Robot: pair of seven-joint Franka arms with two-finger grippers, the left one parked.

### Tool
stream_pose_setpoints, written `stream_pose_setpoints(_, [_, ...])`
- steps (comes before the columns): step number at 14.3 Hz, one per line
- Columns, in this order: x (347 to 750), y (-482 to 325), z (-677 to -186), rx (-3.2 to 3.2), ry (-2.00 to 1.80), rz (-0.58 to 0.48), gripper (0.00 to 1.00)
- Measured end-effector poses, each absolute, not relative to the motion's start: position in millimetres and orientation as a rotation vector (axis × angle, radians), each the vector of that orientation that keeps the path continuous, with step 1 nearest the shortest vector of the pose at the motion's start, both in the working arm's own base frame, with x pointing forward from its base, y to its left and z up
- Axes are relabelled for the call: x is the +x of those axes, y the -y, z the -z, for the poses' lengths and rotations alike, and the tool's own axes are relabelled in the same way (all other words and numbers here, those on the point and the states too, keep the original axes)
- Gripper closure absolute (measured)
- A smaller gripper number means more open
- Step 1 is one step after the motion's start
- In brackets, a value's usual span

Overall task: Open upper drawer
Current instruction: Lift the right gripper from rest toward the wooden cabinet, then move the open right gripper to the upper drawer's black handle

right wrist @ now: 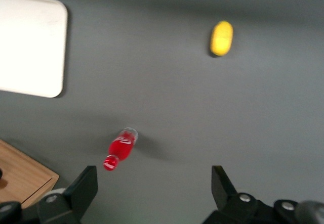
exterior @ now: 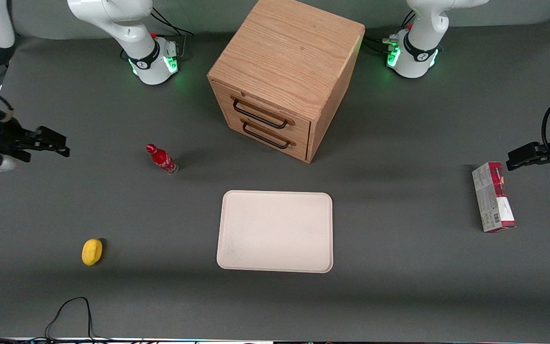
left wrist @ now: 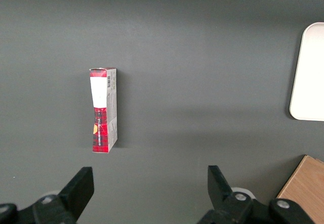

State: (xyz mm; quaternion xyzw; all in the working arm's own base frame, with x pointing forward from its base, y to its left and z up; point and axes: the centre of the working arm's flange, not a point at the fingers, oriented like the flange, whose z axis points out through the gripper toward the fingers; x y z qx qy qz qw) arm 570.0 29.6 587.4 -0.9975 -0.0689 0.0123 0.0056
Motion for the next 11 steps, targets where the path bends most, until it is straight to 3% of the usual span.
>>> stream_pose_setpoints(7, [541.5, -200.2, -588.6, -3.057, 0.684, -0.030, 0.00])
stream_pose_setpoints(11, [506.2, -295.6, -575.4, -2.991, 0.949, -0.062, 0.00])
